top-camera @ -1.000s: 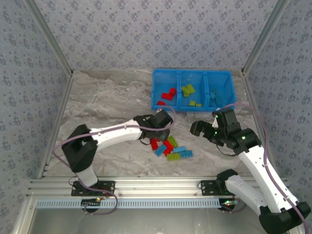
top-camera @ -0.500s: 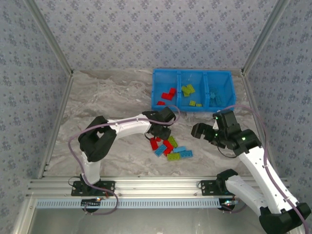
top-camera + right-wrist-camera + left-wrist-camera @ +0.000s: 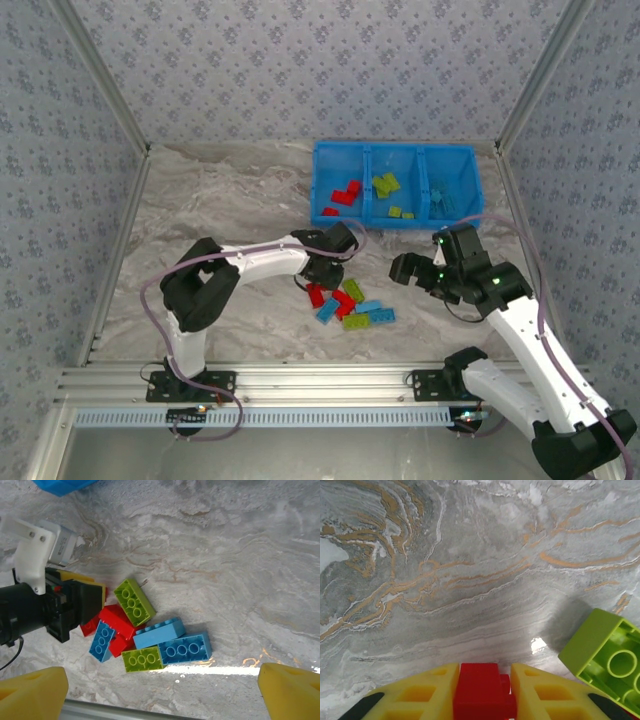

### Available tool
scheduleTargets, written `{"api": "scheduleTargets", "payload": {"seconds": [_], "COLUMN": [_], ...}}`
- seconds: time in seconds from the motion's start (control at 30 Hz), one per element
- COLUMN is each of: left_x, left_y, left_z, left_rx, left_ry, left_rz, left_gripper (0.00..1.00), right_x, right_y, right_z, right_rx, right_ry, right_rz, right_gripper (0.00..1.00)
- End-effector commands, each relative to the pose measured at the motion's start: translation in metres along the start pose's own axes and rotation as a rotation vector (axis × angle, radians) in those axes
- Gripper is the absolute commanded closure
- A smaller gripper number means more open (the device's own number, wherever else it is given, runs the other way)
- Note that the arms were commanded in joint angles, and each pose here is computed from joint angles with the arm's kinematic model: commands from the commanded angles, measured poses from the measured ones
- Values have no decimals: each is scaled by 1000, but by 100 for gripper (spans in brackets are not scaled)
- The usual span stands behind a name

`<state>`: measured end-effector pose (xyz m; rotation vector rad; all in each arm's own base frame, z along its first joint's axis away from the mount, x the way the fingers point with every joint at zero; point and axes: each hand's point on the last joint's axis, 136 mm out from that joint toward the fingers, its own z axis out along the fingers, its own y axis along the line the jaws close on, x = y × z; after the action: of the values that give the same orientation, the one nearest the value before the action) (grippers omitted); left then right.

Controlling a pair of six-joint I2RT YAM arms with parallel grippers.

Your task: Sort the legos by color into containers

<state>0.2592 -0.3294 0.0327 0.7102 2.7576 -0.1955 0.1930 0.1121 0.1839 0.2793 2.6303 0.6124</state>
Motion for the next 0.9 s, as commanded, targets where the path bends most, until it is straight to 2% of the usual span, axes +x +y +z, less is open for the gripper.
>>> {"api": "scheduleTargets", "payload": {"seconds": [0.0,0.07,0.23,0.33,0.47,0.63,0.8,0.87], "left_x": [13,11,-21,-64,-135,-212,-265,-275], "left_y": [7,7,-4,-10,9,40,57,65], "left_z": [5,2,-32,-72,-102,-93,-94,-89], "left_rx": [-17,-15,37,59,-51,-103,-156,-174], "left_ry": [45,30,-94,-260,-480,-571,-615,-592], "left_rz": [-10,-10,-9,10,40,-1,-20,-29], "left_gripper": [75,80,82,82,83,82,77,71], "right_x": [8,11,13,6,-2,-2,-1,0], "right_y": [18,27,39,45,43,42,37,37], "right_z": [-1,0,-4,-13,-20,-23,-28,-29], "right_rx": [-92,-129,-158,-186,-166,-160,-145,-148], "right_ry": [43,63,71,30,-23,-28,-55,-54], "right_rz": [-36,-50,-83,-94,-84,-61,-45,-44], "right_gripper": [0,0,0,0,0,0,0,0]}}
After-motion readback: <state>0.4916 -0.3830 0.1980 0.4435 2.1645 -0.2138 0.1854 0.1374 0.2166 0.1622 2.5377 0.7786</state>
